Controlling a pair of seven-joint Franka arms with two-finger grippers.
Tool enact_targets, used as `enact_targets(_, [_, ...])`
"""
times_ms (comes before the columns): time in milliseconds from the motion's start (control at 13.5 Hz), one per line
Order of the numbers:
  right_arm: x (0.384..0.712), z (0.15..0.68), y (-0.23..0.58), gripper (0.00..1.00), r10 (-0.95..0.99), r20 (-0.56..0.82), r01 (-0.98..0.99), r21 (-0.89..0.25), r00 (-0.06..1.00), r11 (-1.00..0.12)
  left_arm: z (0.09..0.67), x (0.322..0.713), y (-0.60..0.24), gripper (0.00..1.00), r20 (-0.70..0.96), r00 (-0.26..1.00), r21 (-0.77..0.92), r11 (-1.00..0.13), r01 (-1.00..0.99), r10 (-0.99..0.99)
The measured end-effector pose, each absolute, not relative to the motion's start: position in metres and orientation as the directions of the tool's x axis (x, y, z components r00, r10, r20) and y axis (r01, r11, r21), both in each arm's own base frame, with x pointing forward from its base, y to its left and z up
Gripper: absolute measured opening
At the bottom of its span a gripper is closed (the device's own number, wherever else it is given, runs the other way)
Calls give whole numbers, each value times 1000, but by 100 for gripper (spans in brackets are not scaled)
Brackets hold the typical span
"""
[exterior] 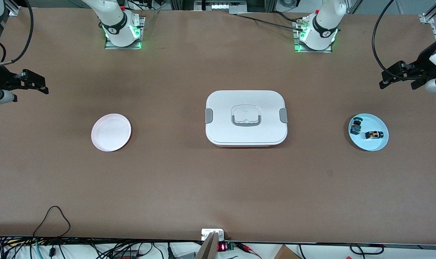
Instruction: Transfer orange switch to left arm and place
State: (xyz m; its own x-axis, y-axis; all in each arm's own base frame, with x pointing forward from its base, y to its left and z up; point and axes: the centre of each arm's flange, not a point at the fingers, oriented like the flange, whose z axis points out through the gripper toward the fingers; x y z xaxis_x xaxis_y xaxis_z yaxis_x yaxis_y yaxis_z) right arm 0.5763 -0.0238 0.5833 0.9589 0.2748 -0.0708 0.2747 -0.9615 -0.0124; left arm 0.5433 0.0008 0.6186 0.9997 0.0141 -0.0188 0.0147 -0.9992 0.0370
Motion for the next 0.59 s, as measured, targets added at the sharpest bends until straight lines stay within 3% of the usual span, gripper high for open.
enact_targets(593, [576,583,-19,100,283,-71,282,-13,957,-959,616,543,1,100,-29,999,37,-999,15,14])
